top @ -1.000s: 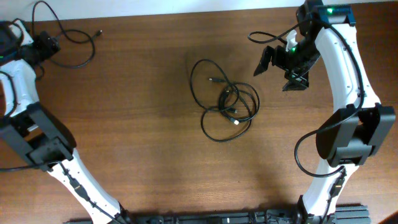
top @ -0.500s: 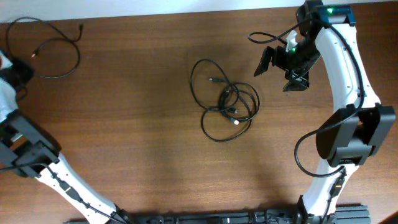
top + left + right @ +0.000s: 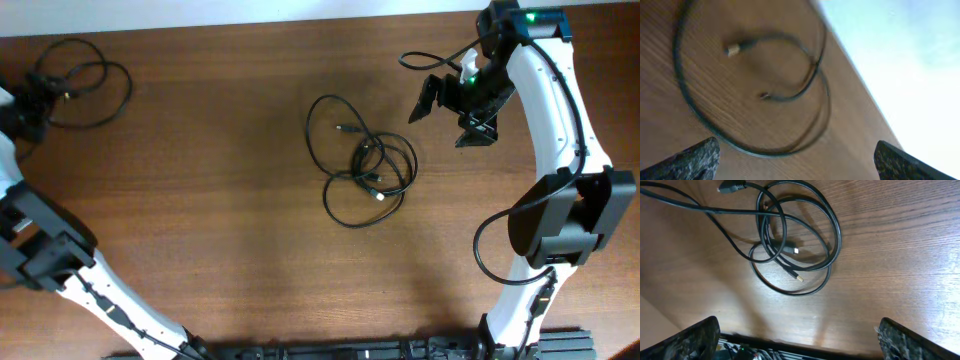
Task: Untangle cables
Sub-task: 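Lay the separated cable down at the left table edge, then reach the left gripper to the center bundle and grasp a cable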
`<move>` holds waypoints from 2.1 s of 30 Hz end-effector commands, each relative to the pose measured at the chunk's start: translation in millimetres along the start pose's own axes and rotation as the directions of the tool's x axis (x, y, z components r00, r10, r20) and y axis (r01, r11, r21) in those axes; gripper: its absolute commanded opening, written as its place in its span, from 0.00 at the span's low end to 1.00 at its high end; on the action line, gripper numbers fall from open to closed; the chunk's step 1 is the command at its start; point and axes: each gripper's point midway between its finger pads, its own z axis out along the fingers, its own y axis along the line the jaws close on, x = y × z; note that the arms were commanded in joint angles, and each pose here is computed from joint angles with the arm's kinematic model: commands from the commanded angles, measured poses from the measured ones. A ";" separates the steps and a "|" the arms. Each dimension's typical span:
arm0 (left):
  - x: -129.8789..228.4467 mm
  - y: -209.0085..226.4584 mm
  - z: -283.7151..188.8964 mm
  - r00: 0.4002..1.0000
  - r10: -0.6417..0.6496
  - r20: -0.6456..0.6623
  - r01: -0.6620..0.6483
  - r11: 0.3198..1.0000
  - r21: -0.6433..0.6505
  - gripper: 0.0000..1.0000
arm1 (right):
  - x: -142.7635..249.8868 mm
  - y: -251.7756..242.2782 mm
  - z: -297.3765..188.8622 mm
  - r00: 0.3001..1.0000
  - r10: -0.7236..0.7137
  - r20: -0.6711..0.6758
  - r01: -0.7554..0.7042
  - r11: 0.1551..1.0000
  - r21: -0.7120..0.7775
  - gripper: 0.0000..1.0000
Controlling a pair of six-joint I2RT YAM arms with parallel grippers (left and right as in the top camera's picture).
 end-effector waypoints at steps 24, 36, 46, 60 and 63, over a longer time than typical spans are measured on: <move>377.7 -319.3 -28.0 0.605 0.620 -0.500 -0.559 0.778 0.288 0.99 | -31.9 -25.8 -20.9 0.979 -0.063 0.192 0.027 0.982 0.185 0.98; 522.4 -340.7 0.6 0.505 0.653 -0.564 -0.606 0.734 0.308 0.99 | -53.1 -107.7 -56.0 0.954 0.120 0.274 -0.181 0.960 0.212 0.99; 521.1 -319.0 35.1 0.665 0.494 -0.560 -0.557 0.828 0.069 0.79 | -54.0 -113.2 -58.5 0.951 0.133 0.279 -0.196 0.958 0.208 0.98; 515.9 -331.8 41.6 0.690 0.513 -0.510 -0.549 0.831 0.093 0.01 | -54.0 -113.2 -58.5 0.951 0.133 0.279 -0.196 0.958 0.208 0.98; 514.0 -344.6 33.2 0.690 0.518 -0.506 -0.532 0.837 0.130 0.00 | -54.0 -113.2 -58.5 0.951 0.133 0.279 -0.196 0.958 0.208 0.98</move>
